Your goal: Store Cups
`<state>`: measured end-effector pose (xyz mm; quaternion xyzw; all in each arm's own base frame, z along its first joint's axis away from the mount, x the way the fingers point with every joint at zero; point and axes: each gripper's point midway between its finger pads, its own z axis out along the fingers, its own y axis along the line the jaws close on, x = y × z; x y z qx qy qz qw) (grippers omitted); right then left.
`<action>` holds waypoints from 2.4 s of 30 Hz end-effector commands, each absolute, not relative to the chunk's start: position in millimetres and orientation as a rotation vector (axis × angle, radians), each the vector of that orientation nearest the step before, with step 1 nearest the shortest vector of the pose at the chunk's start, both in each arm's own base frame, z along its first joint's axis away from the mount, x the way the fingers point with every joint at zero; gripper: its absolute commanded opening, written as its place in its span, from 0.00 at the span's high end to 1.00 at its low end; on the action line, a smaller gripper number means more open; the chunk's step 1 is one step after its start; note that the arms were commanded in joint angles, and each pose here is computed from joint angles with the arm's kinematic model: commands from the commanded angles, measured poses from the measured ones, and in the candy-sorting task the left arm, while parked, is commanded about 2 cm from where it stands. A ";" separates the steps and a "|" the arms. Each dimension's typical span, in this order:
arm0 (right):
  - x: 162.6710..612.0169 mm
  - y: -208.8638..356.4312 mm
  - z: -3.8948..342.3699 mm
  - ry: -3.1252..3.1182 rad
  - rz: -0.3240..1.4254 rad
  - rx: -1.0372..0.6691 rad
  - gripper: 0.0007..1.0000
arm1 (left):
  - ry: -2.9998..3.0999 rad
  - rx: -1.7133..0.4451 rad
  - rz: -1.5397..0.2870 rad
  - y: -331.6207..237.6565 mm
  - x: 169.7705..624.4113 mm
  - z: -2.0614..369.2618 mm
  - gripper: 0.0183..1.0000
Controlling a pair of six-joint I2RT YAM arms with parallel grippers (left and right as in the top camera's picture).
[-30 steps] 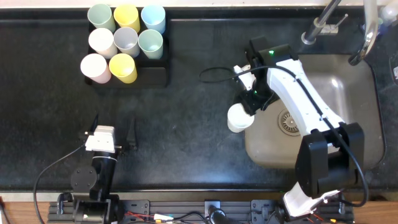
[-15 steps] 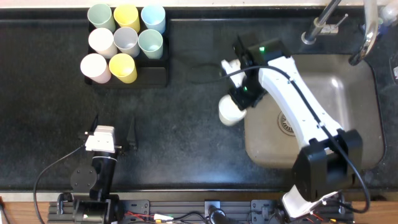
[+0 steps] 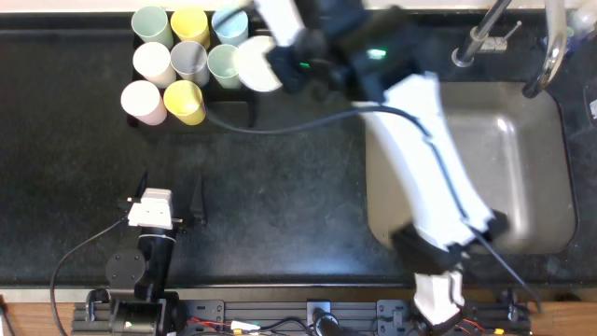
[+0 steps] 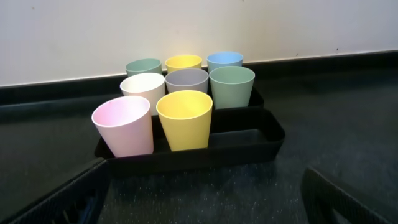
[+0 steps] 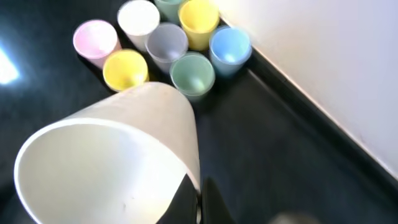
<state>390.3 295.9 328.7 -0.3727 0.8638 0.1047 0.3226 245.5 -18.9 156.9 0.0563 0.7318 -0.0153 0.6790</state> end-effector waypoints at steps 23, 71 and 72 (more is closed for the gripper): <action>413.1 372.5 169.8 2.439 0.118 -1.166 0.96 | 1.637 0.140 -0.019 -18.5 245.1 157.8 0.00; 443.0 364.5 156.8 2.445 -0.023 -1.000 0.00 | 1.637 0.140 -0.018 -18.4 245.1 157.8 0.00; 444.1 364.7 166.9 2.430 -0.010 -0.980 0.00 | 1.637 0.140 -0.019 -18.5 245.1 157.8 0.00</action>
